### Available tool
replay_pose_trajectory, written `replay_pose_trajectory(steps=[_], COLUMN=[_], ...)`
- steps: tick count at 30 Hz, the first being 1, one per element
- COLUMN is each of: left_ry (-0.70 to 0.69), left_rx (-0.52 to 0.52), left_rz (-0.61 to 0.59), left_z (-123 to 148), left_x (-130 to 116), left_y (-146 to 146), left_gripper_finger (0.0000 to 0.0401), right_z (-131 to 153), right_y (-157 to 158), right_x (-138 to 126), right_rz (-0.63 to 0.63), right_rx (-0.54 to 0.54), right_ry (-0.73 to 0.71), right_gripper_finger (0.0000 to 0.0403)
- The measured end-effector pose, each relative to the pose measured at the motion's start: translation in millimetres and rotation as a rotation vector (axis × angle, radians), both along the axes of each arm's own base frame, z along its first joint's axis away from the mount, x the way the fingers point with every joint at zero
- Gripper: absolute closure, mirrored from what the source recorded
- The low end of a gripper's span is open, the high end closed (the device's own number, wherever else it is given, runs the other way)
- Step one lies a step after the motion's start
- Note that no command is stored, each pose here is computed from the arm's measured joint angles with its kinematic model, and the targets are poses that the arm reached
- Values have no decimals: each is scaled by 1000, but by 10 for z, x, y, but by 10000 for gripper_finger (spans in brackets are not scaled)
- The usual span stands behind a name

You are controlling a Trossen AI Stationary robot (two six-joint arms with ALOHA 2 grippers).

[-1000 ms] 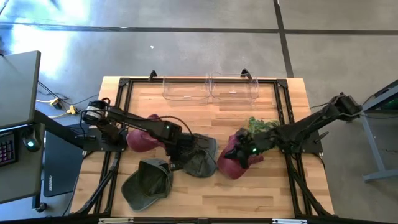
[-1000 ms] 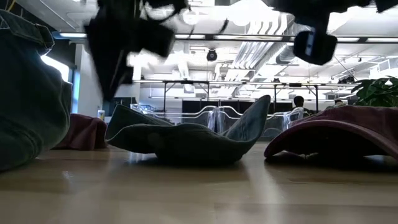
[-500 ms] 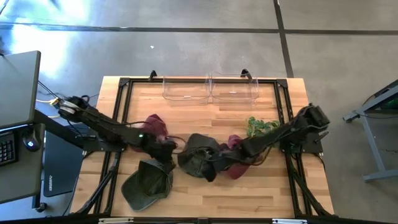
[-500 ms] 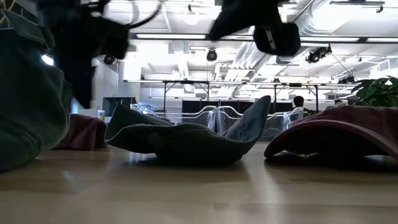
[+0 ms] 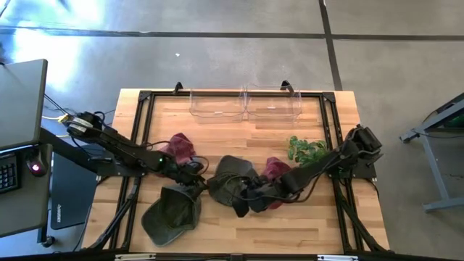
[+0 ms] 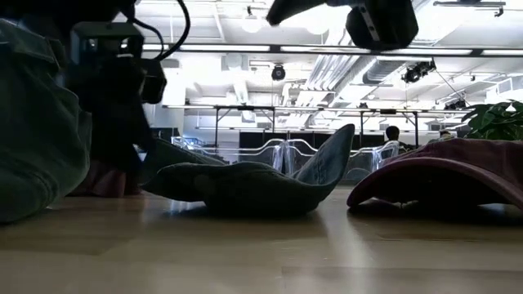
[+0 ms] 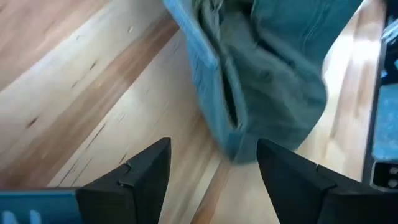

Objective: Pick & Place hat
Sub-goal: Put the right gray cap into the left transparent bin

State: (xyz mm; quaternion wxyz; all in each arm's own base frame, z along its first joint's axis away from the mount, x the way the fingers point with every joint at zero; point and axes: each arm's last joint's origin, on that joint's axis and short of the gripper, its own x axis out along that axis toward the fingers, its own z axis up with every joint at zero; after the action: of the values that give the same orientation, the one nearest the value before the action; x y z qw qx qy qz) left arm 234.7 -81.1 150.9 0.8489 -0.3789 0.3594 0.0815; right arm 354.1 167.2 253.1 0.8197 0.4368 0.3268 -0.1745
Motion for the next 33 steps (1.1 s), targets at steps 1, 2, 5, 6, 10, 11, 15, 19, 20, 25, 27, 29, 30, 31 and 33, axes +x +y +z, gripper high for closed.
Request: replay_pose_trajectory(steps=[1,2,5,6,10,11,15,19,20,25,27,29,30,31,33], left_ry=[-5,-10,-9,-20,-62,-75,-110,-157,-160,-197,-200,-207,-209,-210,-218], left_rx=[2,1,16,20,6,2,-6,-29,-30,-33,-34,-36,-37,-38,-41], left_rz=[4,4,26,35,39,39,54,57,58,51,48,48,49,51,54], left_z=[-5,-14,-52,-58,-47,-37,12,146,169,274,287,301,304,311,358], left_x=[9,20,38,54,94,103,129,165,170,233,240,249,250,247,219], left_y=[-1,-6,-5,-7,-19,-22,-27,-41,-43,-65,-68,-72,-72,-70,-60], left_gripper_finger=[177,184,210,222,276,294,379,382,380,396,394,393,393,395,398], right_z=[-4,-1,8,8,-18,-54,-301,-545,-593,-802,-920,-1042,-1096,-1145,-1209], right_y=[-9,-20,-64,-80,-136,-145,-125,-128,-133,-190,-215,-231,-236,-241,-237], right_x=[16,28,57,65,103,122,229,318,338,468,513,538,546,553,572], right_rz=[-5,-9,-29,-36,-58,-60,-22,-27,-32,-64,-72,-66,-60,-52,-20], right_rx=[2,6,5,2,-8,-11,8,-8,-14,-30,-35,-32,-27,-20,-9], right_ry=[-7,-14,-27,-30,-29,-19,43,90,94,82,95,125,141,157,168], right_gripper_finger=[402,402,402,402,402,402,402,403,403,403,403,403,403,403,403])
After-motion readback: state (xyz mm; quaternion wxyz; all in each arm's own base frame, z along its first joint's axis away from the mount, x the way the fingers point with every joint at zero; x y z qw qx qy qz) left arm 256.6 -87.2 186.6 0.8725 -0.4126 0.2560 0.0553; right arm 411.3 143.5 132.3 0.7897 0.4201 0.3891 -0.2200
